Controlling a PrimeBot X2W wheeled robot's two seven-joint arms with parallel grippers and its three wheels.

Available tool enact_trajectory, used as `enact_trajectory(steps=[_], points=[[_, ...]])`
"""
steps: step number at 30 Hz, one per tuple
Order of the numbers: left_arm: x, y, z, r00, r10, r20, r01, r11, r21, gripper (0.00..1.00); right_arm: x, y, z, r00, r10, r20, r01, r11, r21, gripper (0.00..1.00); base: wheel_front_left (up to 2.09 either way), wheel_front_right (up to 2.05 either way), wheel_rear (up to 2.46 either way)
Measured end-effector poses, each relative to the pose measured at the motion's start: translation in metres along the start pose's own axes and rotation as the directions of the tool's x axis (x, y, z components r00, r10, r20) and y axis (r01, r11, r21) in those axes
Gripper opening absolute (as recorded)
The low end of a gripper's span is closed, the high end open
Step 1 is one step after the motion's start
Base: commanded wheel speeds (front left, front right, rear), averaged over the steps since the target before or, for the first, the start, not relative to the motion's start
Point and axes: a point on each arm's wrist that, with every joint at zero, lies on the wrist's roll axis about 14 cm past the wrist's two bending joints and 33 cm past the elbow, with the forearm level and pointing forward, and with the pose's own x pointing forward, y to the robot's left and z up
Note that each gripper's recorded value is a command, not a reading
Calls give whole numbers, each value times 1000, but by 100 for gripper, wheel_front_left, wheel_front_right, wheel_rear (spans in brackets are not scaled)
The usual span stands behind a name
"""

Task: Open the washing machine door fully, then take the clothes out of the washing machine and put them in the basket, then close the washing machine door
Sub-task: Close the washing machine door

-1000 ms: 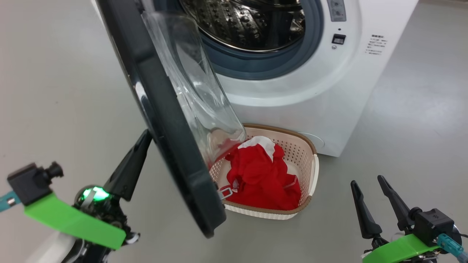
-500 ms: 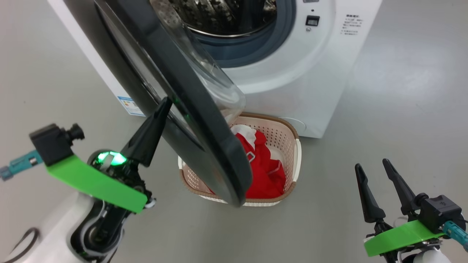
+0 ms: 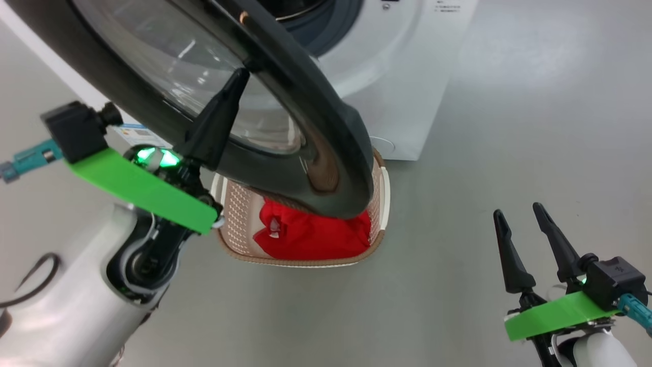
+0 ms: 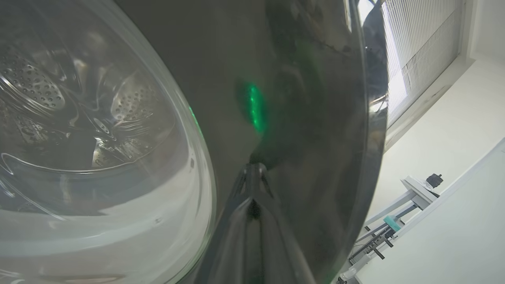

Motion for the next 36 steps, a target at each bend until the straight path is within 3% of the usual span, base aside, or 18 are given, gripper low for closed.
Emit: enact_trajectory(steps=[36], points=[[101, 19, -16, 999, -46, 3, 46, 999, -5, 0, -7, -53, 5, 986, -163, 21, 163, 987, -6, 100, 0, 0, 0]])
